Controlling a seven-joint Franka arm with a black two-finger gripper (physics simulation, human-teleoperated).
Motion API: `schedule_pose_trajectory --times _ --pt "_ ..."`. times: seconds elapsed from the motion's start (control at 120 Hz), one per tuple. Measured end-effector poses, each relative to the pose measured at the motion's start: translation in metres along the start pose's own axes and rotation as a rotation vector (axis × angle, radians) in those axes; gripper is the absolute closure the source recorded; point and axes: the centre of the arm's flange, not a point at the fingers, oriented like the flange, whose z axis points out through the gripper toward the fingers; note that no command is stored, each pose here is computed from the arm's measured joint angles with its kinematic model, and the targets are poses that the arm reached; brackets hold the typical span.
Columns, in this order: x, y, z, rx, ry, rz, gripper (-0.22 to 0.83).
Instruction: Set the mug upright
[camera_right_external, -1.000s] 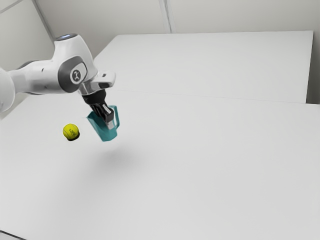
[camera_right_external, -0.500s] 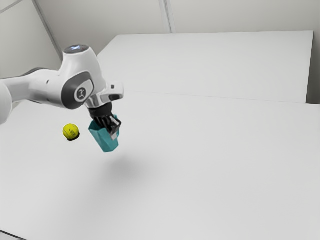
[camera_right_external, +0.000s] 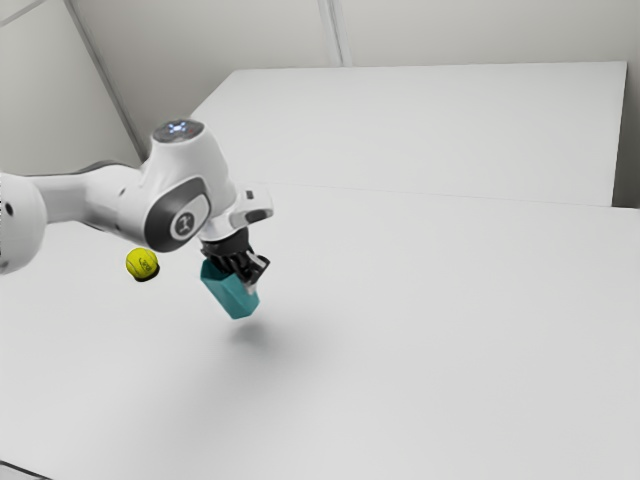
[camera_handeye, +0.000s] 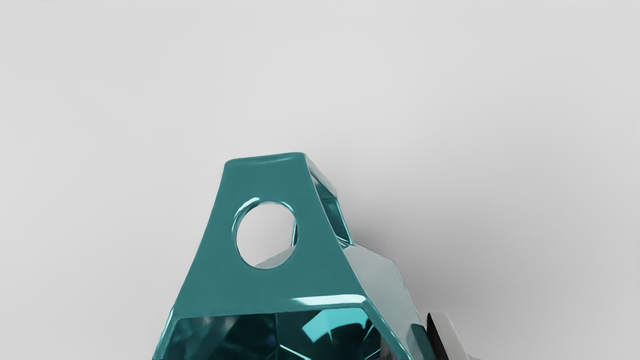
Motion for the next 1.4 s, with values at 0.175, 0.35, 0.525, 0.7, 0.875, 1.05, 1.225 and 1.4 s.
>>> schedule_pose_trajectory --times 0.175,0.35,0.525,0.7,0.875,1.05,1.225,1.4 --pt "0.001 0.011 0.015 0.012 0.000 -0.019 0.78" --pt "0.000 0.018 0.026 0.013 -0.009 -0.045 0.78" --pt "0.000 0.025 0.035 0.010 -0.023 -0.068 0.78" --pt "0.001 0.026 0.046 0.006 -0.039 -0.093 0.78" --pt "0.002 0.030 0.057 0.002 -0.052 -0.108 0.78" --pt "0.002 0.033 0.059 -0.001 -0.053 -0.119 0.76" --pt "0.003 0.035 0.054 -0.010 -0.042 -0.122 0.61" --pt "0.005 0.035 0.043 -0.014 -0.020 -0.122 0.37"
